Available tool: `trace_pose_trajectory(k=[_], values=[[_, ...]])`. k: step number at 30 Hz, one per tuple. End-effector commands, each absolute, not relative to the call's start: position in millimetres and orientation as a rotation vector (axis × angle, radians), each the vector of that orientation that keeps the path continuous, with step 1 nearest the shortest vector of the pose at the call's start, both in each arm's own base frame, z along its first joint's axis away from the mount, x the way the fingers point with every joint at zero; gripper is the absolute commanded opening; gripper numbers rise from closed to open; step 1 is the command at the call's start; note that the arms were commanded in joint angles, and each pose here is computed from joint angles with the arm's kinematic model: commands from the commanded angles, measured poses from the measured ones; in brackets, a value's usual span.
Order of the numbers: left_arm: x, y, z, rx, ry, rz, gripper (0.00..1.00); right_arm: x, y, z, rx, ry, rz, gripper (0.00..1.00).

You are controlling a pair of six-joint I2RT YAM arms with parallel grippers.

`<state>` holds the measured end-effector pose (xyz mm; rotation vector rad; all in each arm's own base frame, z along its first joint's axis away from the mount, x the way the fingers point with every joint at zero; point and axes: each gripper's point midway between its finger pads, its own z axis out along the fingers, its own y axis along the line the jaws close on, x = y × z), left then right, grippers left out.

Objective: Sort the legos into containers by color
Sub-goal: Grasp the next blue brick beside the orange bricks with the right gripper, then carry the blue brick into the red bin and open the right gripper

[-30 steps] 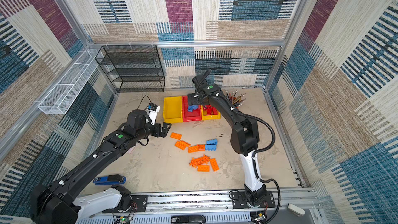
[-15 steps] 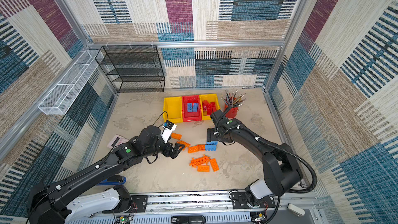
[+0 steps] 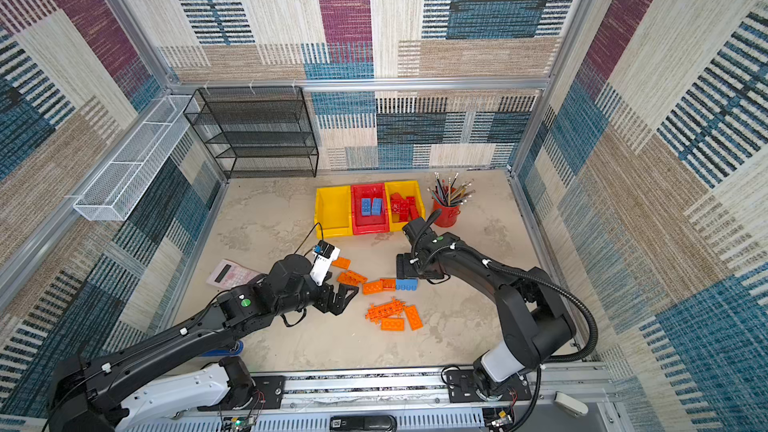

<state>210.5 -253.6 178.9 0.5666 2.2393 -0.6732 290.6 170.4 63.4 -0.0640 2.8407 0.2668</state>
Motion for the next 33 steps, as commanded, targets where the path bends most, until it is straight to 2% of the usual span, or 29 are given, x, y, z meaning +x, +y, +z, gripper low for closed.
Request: trace_pose_trajectory(k=[1, 16, 25, 33], values=[[218, -258, 186, 0.549, 2.214, -0.666, 0.99, 304, 177, 65, -0.121, 2.808, 0.268, 0.90], [229, -263, 179, 0.578, 2.216, -0.605, 0.99, 302, 190, 40, -0.214, 2.876, 0.256, 0.86], [235, -270, 177, 0.616, 2.212, -0.578, 0.99, 306, 186, 33, -0.197, 2.890, 0.193, 0.77], [242, -271, 176, 0.633, 2.207, -0.552, 0.99, 312, 185, 36, -0.196, 2.892, 0.152, 0.59]])
